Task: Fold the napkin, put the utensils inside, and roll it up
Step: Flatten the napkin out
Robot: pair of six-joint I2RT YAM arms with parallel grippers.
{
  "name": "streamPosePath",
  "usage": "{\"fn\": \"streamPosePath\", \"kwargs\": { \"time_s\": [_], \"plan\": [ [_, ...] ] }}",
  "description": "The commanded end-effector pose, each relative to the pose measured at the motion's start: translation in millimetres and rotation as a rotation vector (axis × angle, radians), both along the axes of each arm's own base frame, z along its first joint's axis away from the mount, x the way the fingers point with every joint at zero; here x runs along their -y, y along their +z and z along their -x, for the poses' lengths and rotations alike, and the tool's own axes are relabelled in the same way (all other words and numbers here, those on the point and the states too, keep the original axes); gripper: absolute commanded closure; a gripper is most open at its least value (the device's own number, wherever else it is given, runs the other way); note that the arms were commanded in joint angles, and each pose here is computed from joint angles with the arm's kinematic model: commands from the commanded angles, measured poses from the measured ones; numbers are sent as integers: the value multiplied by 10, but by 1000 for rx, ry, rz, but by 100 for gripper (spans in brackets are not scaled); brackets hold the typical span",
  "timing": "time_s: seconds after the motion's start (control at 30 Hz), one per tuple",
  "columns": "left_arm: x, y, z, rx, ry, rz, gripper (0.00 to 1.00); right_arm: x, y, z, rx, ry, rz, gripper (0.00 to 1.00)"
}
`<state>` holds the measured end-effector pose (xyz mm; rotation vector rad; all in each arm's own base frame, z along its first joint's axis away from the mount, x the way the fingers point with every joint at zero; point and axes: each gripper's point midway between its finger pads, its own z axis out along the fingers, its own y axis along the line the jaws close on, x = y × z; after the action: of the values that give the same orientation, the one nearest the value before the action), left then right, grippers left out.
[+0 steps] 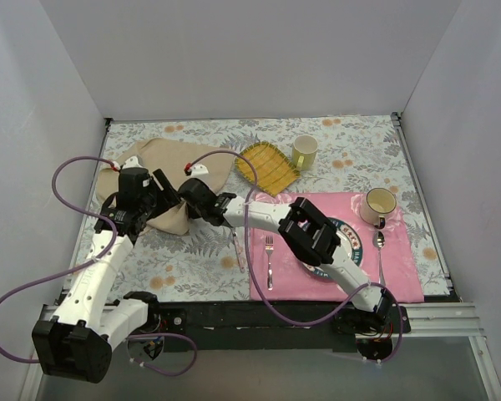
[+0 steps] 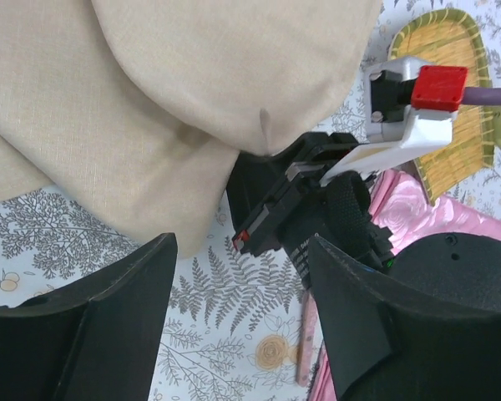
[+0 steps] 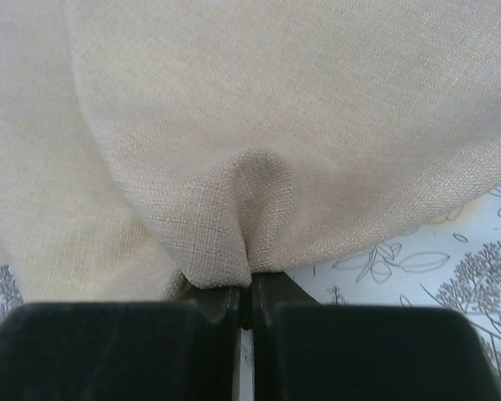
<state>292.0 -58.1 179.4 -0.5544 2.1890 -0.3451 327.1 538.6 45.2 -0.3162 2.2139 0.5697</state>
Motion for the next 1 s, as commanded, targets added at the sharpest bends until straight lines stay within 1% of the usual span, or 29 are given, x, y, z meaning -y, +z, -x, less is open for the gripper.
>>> {"fn": "streamPosePath", "kwargs": {
  "time_s": [0.0,0.03,0.07,0.1,0.13,0.17,0.2,0.23,0.3,0.33,0.37,0.4,0.43,0.47,0.53,0.57,0.6,0.63,0.67,0.77,0.8,0.83,0.87,0.93,0.97],
  "plan": [
    [-95,278,-130,59,32,-49,35,-26,734,250,-26,122,10,99],
    [-104,299,-152,64,33,-57,35,-37,759,370,-61,187,10,99],
    [-111,311,-173,64,34,-63,34,56,817,452,-93,200,41,99],
    [-119,311,-194,60,35,-69,31,85,842,504,-108,220,50,99],
    [-121,355,-222,68,37,-71,30,88,849,624,-143,270,52,99],
    [-125,375,-235,73,39,-74,30,131,881,673,-165,281,60,99],
    [-128,382,-240,73,45,-70,27,215,841,747,-197,296,95,99],
    [-121,409,-262,79,45,-67,25,222,840,835,-230,340,92,99],
    [-117,429,-278,71,45,-63,24,331,815,939,-274,372,119,99],
    [-107,437,-290,61,40,-63,23,336,824,1037,-308,421,108,99],
    [-75,428,-294,54,23,-55,23,373,884,1046,-307,432,105,99],
    [-65,430,-299,52,13,-55,22,431,829,1056,-316,439,115,99],
    [-56,406,-292,38,5,-57,21,428,856,1134,-337,491,88,99],
    [-44,386,-308,24,-1,-57,21,464,921,1117,-345,521,66,99],
    [-49,348,-292,4,-7,-57,20,561,928,1132,-374,589,62,99],
    [-51,336,-292,-1,-9,-57,19,612,920,1095,-369,607,70,99],
    [-62,324,-285,-6,-11,-54,19,653,894,1091,-341,666,93,99],
    [-79,309,-277,-14,-8,-57,18,699,851,1170,-379,716,99,99],
    [-98,285,-274,-25,-1,-53,16,737,849,1168,-390,750,103,99],
    [-180,287,-315,-39,23,23,16,831,801,1341,-423,901,120,99],
    [-228,271,-349,-45,35,60,17,858,818,1413,-452,945,103,99],
    [-253,290,-393,-35,33,107,17,858,914,1518,-475,1013,40,99],
    [-274,295,-427,-28,42,122,18,885,883,1543,-488,1033,8,99],
    [-292,242,-528,-24,73,158,17,908,967,1589,-493,1070,-43,99],
    [-292,220,-564,-21,82,179,16,922,936,1521,-489,1040,-22,99]
  ]
}}
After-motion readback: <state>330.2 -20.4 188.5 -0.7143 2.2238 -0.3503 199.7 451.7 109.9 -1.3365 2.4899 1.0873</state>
